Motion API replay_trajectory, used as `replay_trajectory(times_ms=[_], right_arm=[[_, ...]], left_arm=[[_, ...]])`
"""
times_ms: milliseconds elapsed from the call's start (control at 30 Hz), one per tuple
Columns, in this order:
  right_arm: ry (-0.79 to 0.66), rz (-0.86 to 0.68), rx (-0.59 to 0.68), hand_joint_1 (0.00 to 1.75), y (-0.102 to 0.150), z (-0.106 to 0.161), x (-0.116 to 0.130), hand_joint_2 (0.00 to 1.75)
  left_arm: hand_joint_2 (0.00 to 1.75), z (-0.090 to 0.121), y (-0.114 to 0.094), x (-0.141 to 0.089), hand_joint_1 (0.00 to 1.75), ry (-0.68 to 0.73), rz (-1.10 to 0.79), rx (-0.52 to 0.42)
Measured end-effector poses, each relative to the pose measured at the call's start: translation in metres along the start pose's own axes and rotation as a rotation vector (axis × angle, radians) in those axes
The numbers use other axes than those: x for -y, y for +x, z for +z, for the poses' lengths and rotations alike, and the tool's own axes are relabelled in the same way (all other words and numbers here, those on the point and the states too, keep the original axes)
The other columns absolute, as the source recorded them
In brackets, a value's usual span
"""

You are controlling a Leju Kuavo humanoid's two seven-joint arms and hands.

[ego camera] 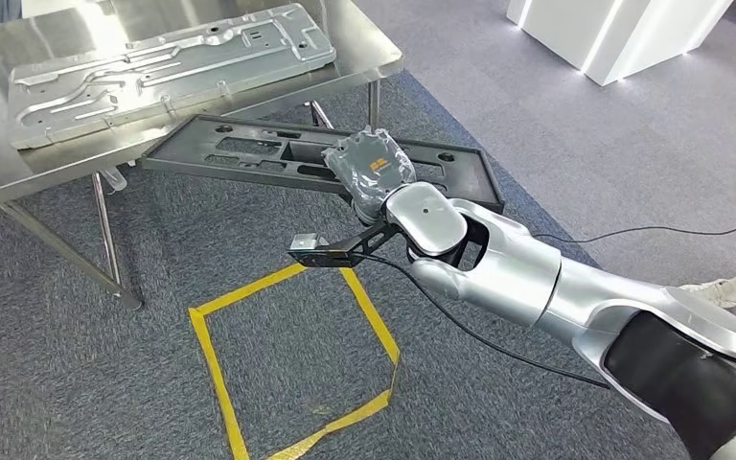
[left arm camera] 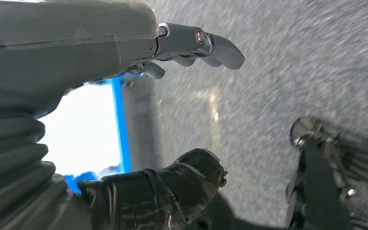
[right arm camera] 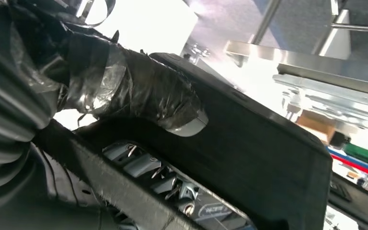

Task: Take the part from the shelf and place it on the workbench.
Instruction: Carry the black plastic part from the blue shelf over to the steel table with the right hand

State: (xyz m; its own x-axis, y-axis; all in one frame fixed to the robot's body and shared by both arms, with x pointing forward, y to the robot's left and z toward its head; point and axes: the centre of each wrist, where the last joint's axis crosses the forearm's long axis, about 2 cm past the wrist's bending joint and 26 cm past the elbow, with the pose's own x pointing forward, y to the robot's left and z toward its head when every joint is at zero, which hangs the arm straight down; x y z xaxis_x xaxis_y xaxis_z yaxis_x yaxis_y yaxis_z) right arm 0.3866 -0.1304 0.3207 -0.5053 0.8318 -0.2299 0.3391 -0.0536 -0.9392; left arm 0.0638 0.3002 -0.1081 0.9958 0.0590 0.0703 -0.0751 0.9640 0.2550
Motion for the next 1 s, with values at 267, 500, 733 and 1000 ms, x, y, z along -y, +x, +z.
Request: replay_trajectory(times_ms=[267, 500, 733, 1000], right_arm=[[0.02, -0.001, 0.016, 1.75, 0.003, -0.001, -0.006, 1.75], [0.026, -0.02, 0.024, 1.75, 0.005, -0.002, -0.006, 1.75], [0.042, -0.027, 0.022, 1.75, 0.005, 0.0, -0.012, 1.75], [0.046, -0.023, 0.017, 1.75, 0.003, 0.0, -0.013, 1.75]], left_arm=[[1.75, 0.0, -0.004, 0.0, 0.0, -0.006, -0.003, -0.008], [1.75, 0.0, -0.003, 0.0, 0.0, -0.006, -0.003, -0.006], [1.75, 0.0, -0.001, 0.0, 0.0, -0.005, -0.002, -0.001], [1.75, 0.0, -0.002, 0.002, 0.0, -0.013, -0.003, -0.022]])
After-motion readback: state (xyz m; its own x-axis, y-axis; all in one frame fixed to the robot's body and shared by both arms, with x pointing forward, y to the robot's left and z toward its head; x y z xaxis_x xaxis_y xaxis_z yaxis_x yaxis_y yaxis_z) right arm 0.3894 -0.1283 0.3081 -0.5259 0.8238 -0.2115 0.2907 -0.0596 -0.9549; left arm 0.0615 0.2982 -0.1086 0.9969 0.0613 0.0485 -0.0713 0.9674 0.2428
